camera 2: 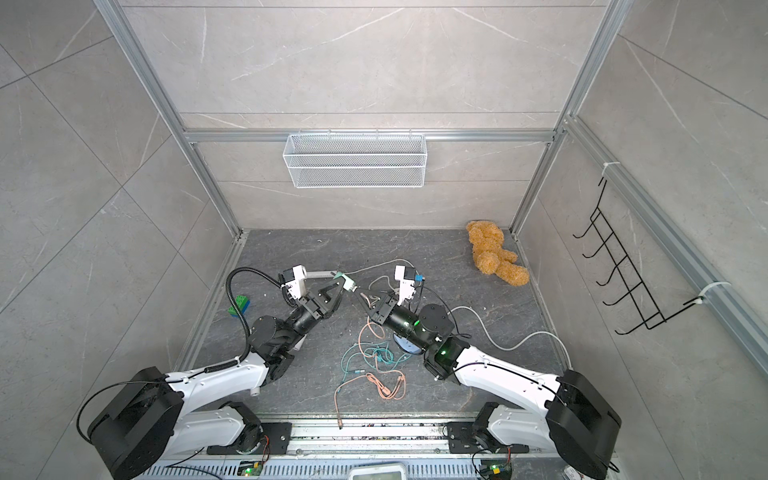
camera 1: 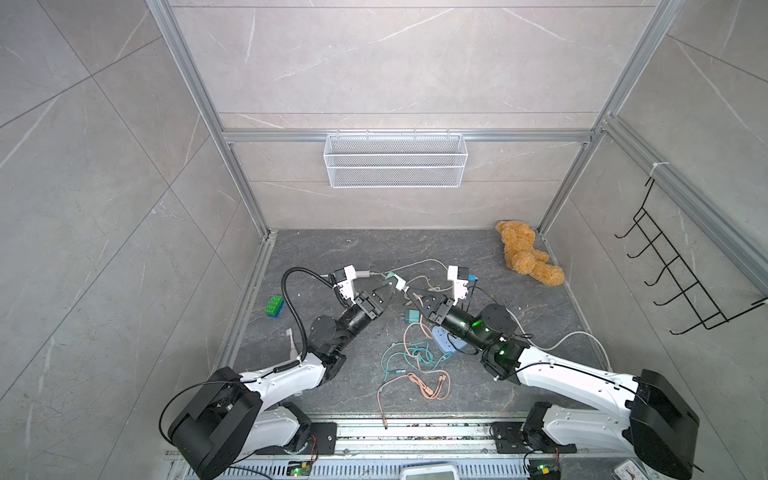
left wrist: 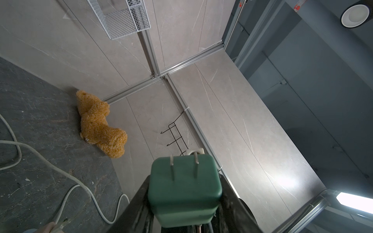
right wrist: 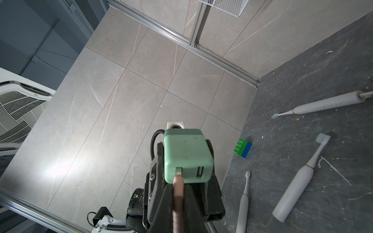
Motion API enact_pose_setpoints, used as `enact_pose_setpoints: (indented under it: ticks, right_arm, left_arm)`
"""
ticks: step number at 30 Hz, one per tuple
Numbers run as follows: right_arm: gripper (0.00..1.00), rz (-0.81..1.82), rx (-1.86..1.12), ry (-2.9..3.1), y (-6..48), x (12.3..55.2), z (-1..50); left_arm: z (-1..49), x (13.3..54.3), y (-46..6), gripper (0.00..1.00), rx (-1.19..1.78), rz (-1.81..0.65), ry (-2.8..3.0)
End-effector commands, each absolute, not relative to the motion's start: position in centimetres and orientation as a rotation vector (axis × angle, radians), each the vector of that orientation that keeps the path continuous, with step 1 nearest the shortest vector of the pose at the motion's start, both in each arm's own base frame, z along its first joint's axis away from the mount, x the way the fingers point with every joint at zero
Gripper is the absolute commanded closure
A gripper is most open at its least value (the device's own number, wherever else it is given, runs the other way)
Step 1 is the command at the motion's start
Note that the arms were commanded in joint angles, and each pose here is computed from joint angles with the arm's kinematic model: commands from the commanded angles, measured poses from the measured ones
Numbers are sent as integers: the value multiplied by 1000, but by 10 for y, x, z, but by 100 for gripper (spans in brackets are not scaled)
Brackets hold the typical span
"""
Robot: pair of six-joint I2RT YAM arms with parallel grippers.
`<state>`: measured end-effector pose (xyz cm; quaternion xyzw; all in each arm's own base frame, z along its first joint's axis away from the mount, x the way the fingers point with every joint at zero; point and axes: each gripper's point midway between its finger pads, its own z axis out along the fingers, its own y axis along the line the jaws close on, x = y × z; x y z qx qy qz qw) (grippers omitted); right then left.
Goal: Charge the electric toothbrush
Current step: Insert the charging cable into the plug.
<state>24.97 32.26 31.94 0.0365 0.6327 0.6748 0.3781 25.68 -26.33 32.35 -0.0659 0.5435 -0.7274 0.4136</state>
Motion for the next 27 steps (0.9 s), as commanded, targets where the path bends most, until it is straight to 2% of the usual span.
enact_pose_setpoints:
  ticks: [1, 8, 13, 17, 22, 27]
  right_arm:
    - [100, 1779, 80, 1601, 337, 254, 313]
    - [100, 1755, 26, 1487, 340, 260, 320]
    - [100, 1821, -144, 1442, 353, 245, 331]
    - [100, 1801, -144, 1484, 351, 255, 326]
    - [100, 1754, -313, 1545, 366, 248, 327]
    - [100, 1738, -309, 1511, 360, 248, 330]
  left_arm:
    - [348, 214, -289, 100, 73, -1954, 1311]
    - [346, 208, -293, 100, 82, -1974, 1322]
    - [347, 204, -292, 100, 99, -1982, 1319]
    - [348, 200, -296, 100, 119, -2003, 1327]
    - [351, 195, -302, 100, 159, -2031, 1332]
    - [345, 193, -303, 100, 149, -2044, 1354]
